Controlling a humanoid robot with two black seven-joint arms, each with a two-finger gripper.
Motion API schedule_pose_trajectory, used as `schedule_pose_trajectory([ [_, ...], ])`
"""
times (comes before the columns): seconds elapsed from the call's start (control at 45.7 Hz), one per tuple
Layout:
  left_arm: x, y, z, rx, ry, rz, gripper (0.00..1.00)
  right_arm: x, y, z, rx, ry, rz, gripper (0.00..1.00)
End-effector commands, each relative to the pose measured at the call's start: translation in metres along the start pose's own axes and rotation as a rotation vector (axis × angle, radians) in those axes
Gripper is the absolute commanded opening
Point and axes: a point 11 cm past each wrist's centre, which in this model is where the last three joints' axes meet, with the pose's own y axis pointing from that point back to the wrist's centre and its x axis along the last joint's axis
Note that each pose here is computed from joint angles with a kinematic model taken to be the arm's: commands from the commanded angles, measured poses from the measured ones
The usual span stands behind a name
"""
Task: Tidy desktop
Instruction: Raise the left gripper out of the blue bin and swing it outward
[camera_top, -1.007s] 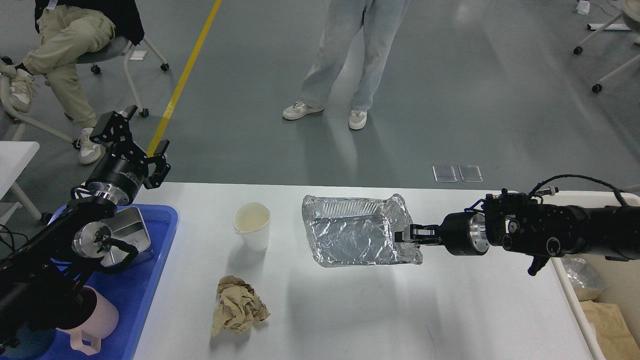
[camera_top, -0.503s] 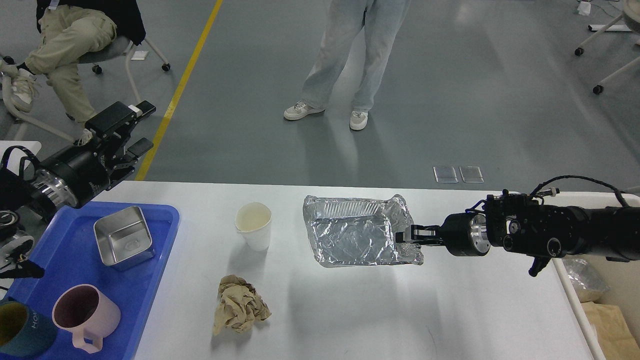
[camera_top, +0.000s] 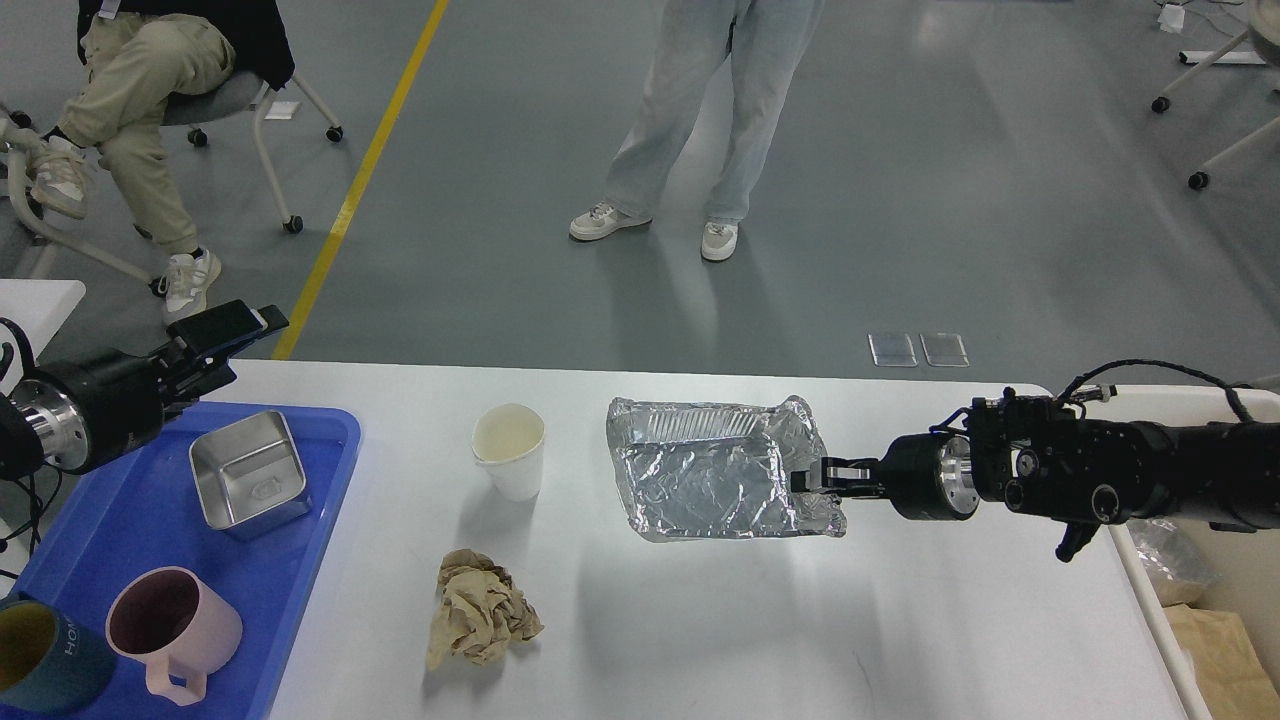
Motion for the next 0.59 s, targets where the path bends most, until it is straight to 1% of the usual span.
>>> schedule_pose_trajectory([
  [0.0,0.000,0.009,-0.013,0.055,-0.031,-0.031,0.96,-0.001,0.000,0.001,-0.002,0.001,-0.001,0.00],
  [0.197,0.009,0.031,-0.025,0.130,-0.238,-0.112,0.96,0.001,0.000,0.001,-0.002,0.002,0.004,0.00],
  [0.372,0.017,0.046,-0.038,0.186,-0.355,-0.122,0.96,0.000,-0.001,0.002,-0.002,-0.002,0.007,0.00],
  [0.503,0.026,0.059,-0.035,0.164,-0.372,-0.136,0.96,0.001,-0.001,0.005,-0.008,-0.003,0.015,0.00],
  [0.569,0.035,0.068,-0.022,0.127,-0.384,-0.159,0.96,0.000,-0.001,0.007,-0.008,-0.005,0.013,0.00],
])
